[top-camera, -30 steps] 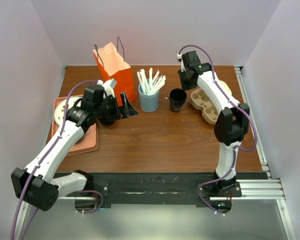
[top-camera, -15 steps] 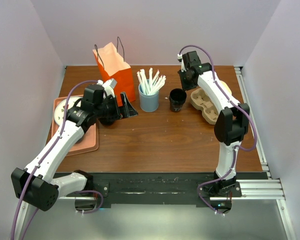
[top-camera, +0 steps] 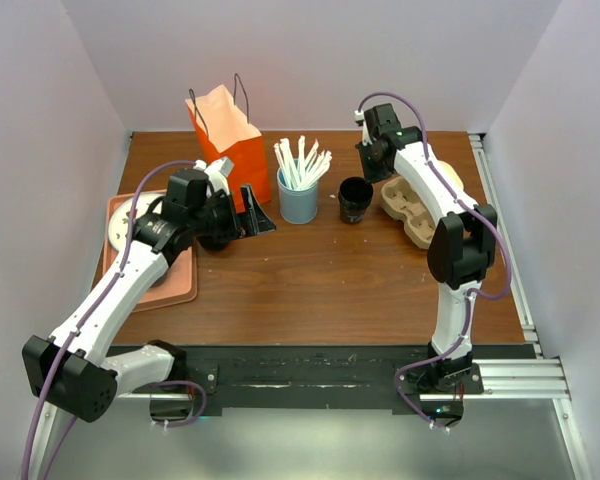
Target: Pack the takeout coffee
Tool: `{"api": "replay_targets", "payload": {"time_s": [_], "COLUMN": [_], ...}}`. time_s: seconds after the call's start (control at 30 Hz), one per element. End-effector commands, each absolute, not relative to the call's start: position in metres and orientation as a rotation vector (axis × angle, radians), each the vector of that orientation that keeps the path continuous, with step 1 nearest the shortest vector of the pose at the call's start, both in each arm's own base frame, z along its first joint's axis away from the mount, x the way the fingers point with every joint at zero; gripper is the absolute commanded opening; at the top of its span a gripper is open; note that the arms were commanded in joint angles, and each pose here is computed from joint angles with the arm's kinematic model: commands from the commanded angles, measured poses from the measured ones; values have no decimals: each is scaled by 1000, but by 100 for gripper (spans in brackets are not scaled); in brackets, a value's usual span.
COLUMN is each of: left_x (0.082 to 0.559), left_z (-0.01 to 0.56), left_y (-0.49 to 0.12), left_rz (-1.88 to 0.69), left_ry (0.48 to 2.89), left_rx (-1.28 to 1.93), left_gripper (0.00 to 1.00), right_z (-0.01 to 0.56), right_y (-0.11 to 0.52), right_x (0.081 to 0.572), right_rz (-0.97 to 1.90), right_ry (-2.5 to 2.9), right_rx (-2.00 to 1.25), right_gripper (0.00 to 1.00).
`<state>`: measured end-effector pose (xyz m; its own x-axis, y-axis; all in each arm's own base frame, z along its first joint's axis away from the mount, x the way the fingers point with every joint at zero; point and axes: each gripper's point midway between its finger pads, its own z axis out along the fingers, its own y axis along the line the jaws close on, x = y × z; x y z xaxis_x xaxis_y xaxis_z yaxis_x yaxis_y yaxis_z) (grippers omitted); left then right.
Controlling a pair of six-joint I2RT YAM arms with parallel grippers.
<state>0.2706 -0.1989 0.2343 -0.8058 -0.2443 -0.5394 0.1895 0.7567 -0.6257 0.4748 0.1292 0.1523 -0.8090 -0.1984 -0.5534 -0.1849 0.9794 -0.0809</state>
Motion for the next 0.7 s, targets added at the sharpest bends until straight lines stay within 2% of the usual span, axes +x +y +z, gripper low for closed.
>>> {"api": "replay_targets", "payload": {"time_s": [0.0,0.07,0.3,0.67], "left_x": [274,274,273,274], "left_z": [242,242,242,242], "left_y": [-203,-203,-202,-203], "left_rz": [-937,-936,-936,-936], "left_ry": [2296,2296,2296,2297], "left_rx": [-6,-4,-3,-5], "left_gripper": [93,93,93,93], "right_z": [161,160,158,152], "right_y": [130,131,130,130], "right_x": [482,482,480,480], "right_rz": [-15,-11,-10,10], "right_ry": [2503,2507,2515,2532], "right_rx": [-283,-285,-282,-283], "right_gripper": [15,14,20,19]}}
